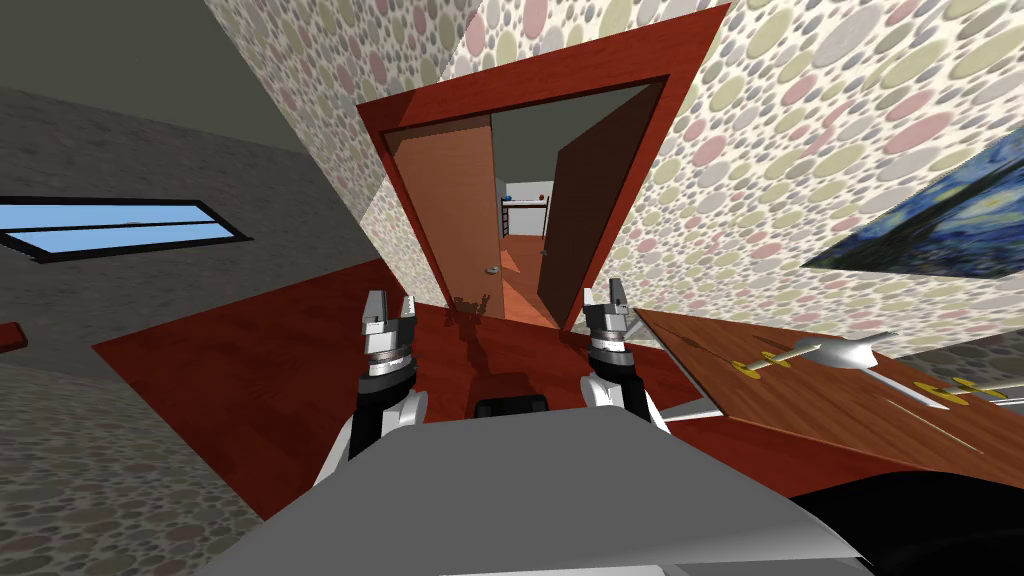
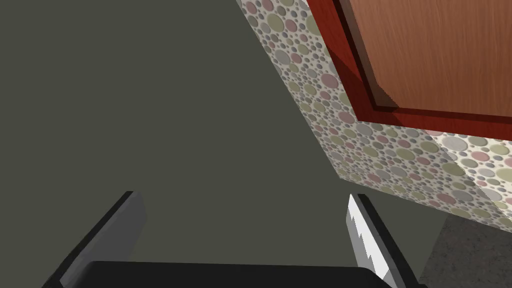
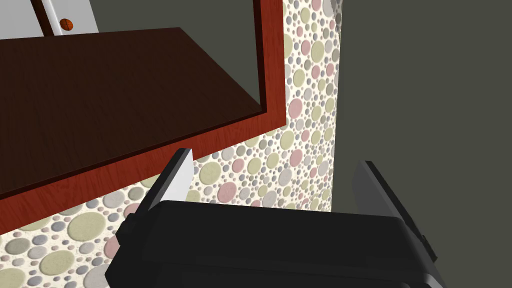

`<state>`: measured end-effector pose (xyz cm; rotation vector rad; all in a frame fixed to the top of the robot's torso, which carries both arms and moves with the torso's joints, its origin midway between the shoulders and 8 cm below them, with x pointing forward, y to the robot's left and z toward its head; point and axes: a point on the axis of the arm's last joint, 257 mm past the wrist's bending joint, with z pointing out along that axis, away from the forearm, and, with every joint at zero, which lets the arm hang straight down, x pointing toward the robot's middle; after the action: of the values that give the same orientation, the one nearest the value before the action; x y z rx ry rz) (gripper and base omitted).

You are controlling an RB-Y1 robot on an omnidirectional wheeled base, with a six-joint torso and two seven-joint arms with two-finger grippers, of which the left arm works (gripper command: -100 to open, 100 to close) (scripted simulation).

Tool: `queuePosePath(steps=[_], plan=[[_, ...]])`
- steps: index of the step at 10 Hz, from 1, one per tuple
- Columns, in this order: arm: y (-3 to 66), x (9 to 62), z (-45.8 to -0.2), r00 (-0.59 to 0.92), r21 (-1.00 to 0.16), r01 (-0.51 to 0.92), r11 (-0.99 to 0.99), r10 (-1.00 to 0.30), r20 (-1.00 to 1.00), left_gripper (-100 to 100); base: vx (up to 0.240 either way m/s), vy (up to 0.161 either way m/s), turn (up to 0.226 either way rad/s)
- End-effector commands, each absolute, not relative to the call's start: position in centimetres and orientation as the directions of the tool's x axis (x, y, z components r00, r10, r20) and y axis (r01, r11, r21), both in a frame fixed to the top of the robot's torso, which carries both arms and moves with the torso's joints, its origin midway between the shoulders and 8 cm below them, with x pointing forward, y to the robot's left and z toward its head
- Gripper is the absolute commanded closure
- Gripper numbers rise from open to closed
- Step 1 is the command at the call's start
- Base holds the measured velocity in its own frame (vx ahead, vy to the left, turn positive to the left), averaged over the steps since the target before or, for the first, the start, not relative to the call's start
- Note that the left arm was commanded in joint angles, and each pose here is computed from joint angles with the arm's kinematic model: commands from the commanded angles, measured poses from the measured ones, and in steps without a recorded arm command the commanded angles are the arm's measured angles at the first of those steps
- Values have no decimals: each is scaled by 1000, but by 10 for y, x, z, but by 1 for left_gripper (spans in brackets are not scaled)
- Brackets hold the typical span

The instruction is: Push the door open

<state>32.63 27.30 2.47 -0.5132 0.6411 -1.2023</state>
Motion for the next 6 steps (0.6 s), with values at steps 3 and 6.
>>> queuePosePath(steps=[3,6], plan=[[272,340,6,204,-695,666,271,-962,-181,-100,116,16,-30],[271,352,-12,185,-717,647,257,-966,-180,-100,104,20,-28]])
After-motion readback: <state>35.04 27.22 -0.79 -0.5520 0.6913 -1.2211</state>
